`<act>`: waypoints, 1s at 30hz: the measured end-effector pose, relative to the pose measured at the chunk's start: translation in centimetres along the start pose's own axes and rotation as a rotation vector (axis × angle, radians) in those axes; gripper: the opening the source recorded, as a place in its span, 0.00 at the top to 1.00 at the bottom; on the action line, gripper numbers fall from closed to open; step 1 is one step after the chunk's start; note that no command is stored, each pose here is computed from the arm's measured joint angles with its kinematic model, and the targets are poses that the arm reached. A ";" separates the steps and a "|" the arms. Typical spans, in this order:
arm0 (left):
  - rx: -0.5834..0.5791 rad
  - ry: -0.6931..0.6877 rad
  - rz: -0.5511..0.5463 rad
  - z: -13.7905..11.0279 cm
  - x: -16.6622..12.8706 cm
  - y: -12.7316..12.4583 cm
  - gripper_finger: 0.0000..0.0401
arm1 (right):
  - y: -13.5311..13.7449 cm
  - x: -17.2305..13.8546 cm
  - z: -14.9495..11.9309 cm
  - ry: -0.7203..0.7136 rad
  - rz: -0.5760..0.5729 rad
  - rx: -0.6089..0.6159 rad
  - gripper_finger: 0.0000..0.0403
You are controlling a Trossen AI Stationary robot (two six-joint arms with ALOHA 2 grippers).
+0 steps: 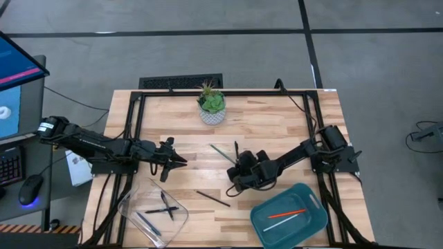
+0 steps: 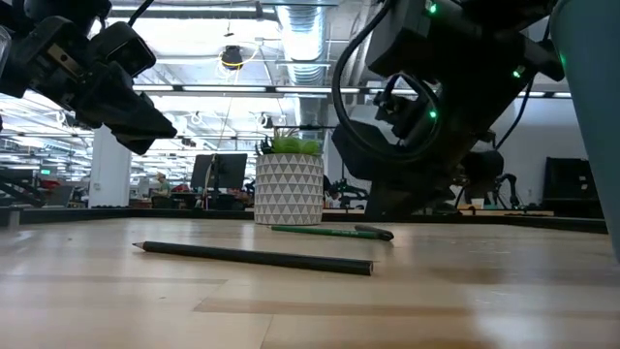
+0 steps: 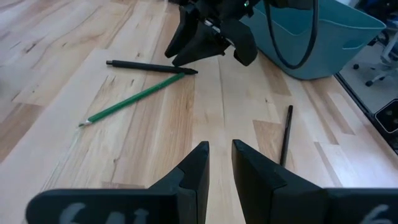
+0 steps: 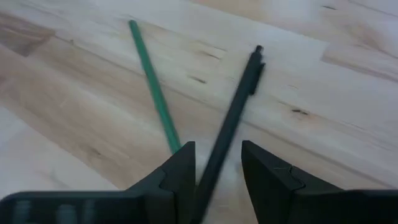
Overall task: Sort pens & pencils
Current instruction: Put the black pen into the transparent bin
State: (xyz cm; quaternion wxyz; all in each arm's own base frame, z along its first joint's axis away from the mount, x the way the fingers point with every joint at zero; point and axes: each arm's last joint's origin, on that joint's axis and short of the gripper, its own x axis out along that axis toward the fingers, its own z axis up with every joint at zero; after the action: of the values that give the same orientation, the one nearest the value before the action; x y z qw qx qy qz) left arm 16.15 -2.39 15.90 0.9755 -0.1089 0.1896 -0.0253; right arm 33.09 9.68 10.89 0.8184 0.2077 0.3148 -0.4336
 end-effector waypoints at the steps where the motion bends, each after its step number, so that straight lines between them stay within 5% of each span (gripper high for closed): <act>1: 0.000 0.000 0.000 0.0 0.0 0.0 0.85 | -0.1 0.1 0.0 0.002 -0.008 -0.003 0.63; 30: 0.000 0.005 0.002 0.0 0.0 0.0 0.85 | 0.1 1.9 -1.3 -0.008 -0.029 0.026 0.64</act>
State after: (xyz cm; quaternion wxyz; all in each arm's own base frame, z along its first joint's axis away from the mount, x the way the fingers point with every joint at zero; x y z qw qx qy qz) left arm 16.14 -2.39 15.87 0.9750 -0.1084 0.1922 -0.0247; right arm 33.57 9.37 8.64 0.8103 0.2121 0.3090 -0.4504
